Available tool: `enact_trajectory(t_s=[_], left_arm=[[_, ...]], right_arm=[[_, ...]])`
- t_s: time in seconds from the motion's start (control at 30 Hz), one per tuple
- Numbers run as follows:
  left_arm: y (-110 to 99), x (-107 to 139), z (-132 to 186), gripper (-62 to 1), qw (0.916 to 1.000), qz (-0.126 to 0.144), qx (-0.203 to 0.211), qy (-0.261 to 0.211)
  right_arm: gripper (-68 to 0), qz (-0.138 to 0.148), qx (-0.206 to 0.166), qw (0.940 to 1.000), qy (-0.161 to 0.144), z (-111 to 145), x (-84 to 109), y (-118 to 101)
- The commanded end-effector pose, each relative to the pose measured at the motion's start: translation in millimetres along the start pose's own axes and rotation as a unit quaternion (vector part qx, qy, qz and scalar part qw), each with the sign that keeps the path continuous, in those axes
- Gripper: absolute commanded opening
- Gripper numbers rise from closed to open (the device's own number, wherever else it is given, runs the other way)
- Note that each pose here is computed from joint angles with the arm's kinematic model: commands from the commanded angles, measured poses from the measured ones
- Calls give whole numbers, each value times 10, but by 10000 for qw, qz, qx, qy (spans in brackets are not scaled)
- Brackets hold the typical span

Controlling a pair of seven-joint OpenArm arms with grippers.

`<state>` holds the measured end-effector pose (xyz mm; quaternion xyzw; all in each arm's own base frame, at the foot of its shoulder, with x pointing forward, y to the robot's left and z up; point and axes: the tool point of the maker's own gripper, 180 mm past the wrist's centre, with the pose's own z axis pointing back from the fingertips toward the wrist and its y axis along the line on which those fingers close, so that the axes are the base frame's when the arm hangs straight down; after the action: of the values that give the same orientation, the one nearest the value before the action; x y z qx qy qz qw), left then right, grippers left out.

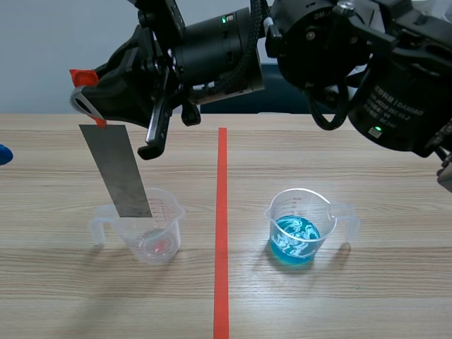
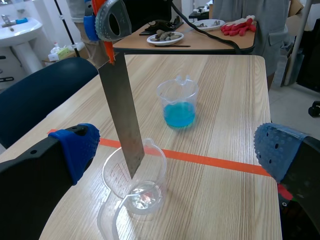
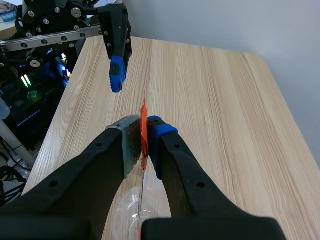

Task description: Do the redox reaction experiment

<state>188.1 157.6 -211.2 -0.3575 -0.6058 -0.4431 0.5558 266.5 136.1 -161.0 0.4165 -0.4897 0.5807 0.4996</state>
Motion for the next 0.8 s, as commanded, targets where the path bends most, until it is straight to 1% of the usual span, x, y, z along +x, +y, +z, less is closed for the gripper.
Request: enact_trajectory(t_s=[0.0,0.17,0.27,0.33,0.43,0.63,0.77], left_arm=[[44,83,-28,14,9998,-66,33,-157],[44,82,-28,14,9999,-66,33,-155],[45,81,-28,14,9999,-68,34,-153],[45,82,-28,14,9998,-73,35,-155],[53,82,-28,14,9998,-140,58,-153],[55,82,-28,14,9997,-156,64,-153],[55,82,-28,14,9997,-158,64,-153]], right_arm=[[-666,52,37,9999,-146,-5,92,-26],[-666,61,-16,10000,-52,-35,6,-65],[-666,6,-46,10000,-84,-59,-17,-94],[-667,-21,-73,10000,-49,-76,-57,-117],[-667,-54,-97,9999,-25,-97,-119,-137],[-667,-66,-46,10000,24,-141,-269,-96],[-667,-19,-67,9999,102,-149,-404,-52]])
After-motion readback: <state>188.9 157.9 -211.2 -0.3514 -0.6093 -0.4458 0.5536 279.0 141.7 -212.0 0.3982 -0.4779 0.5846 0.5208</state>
